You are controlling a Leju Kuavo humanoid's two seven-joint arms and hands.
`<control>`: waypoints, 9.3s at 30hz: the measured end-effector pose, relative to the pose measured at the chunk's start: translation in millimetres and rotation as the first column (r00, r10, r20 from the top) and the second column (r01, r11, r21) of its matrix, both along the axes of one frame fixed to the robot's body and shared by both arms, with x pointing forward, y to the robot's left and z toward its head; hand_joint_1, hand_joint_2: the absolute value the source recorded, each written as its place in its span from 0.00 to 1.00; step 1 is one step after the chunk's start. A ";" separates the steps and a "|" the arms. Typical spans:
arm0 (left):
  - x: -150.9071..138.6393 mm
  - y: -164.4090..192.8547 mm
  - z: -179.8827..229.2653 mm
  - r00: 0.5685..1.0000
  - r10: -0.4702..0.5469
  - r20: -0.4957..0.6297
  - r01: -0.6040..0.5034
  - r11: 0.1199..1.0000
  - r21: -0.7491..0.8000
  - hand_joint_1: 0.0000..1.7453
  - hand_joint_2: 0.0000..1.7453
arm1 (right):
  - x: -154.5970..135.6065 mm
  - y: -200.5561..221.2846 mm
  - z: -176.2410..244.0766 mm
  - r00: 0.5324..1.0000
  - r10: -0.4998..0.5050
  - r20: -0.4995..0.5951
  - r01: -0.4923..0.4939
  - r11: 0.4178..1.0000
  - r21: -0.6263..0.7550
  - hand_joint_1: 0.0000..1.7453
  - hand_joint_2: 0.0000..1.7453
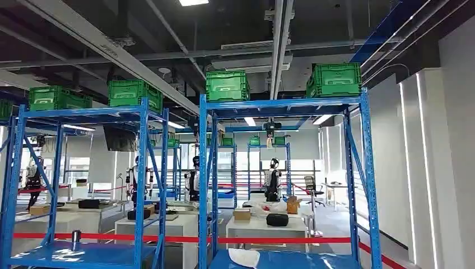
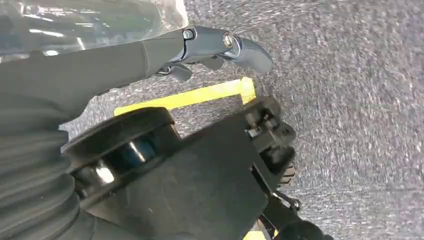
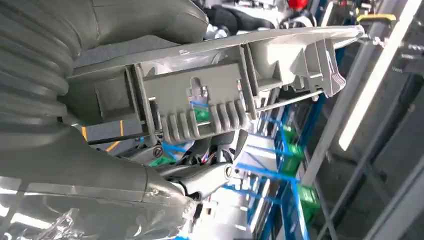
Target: Take the parts from the cabinet and place them on the table.
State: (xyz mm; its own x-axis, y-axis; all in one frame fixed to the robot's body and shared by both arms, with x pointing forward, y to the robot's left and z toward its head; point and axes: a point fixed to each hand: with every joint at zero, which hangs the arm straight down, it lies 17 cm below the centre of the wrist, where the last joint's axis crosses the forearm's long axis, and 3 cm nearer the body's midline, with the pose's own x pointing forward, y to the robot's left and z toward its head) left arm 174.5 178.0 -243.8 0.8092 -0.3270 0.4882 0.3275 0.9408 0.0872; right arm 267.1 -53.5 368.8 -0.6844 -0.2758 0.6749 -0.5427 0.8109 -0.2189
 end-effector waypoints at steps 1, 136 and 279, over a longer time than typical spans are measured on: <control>-1.8 0.5 -0.6 1.000 0.000 -0.003 0.000 1.000 0.001 0.00 1.00 | 0.2 0.0 0.3 1.000 -0.001 0.001 0.001 1.000 0.000 1.00 1.00; -3.1 12.8 -2.5 1.000 -0.020 0.014 0.020 0.999 0.039 0.00 1.00 | 5.8 -17.6 -14.1 0.991 -0.128 -0.043 0.126 0.991 -0.040 1.00 1.00; -2.6 10.0 -2.3 0.999 -0.040 0.003 0.040 0.998 0.041 0.00 1.00 | 23.8 -22.4 -16.7 0.983 -0.178 -0.037 0.175 0.981 -0.082 1.00 1.00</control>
State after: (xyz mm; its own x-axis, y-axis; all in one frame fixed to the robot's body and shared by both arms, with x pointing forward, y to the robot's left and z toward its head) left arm 171.9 188.0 -246.1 0.7930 -0.3789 0.4771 0.3646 0.9225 0.1266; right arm 290.8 -75.9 352.2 -0.6871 -0.0987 0.7198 -0.4030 0.8761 -0.2646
